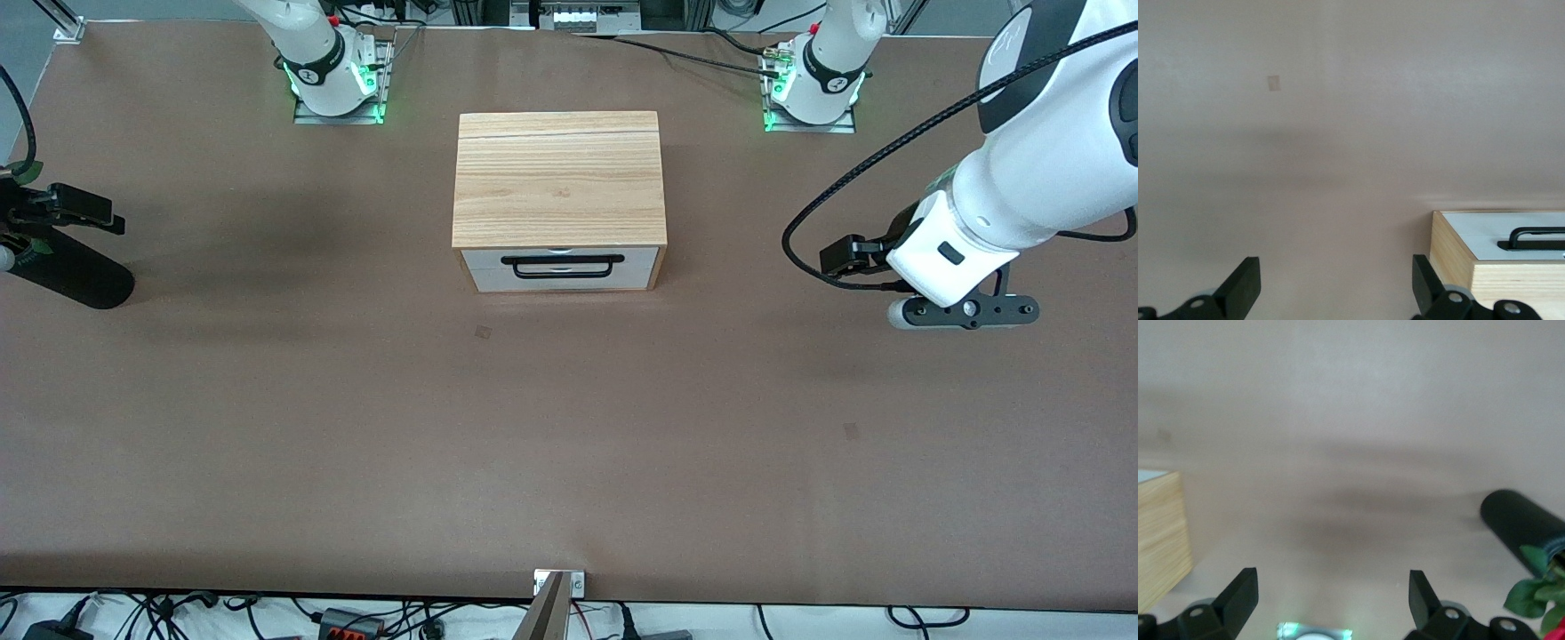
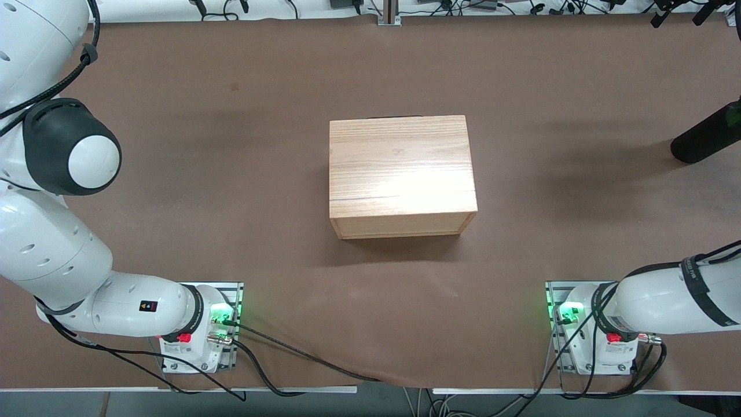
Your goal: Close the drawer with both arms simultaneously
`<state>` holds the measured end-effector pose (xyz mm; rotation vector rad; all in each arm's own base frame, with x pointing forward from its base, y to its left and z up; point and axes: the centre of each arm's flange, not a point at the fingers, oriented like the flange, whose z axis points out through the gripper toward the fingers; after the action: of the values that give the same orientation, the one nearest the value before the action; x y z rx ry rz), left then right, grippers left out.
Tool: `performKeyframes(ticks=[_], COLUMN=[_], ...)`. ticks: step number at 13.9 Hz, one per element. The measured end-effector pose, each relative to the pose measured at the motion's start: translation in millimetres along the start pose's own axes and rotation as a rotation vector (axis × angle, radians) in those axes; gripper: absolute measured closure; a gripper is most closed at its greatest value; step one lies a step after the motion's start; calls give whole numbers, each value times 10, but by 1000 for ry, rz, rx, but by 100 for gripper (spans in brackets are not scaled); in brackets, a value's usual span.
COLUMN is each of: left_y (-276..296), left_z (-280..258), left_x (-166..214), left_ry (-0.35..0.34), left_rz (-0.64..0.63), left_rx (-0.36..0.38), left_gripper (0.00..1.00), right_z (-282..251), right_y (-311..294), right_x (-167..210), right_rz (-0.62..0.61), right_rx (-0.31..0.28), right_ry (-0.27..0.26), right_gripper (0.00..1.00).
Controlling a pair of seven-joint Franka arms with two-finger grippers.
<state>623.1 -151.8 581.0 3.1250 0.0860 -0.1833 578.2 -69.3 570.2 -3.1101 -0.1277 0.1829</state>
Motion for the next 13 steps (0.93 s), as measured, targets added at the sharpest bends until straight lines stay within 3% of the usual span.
performKeyframes(ticks=[6, 9, 13], left_y=[-43, -140, -402], left_z=[-97, 24, 136], left_x=[-248, -481, -626], left_ry=[31, 68, 59], left_rz=[8, 0, -13], left_rx=[36, 39, 26], left_gripper=[0, 0, 0], right_z=[-96, -44, -72], right_y=[-302, -293, -348], right_x=[-354, -316, -351], right_rz=[88, 90, 82], right_rx=[-28, -28, -28], right_ry=[99, 107, 101], right_gripper=[0, 0, 0])
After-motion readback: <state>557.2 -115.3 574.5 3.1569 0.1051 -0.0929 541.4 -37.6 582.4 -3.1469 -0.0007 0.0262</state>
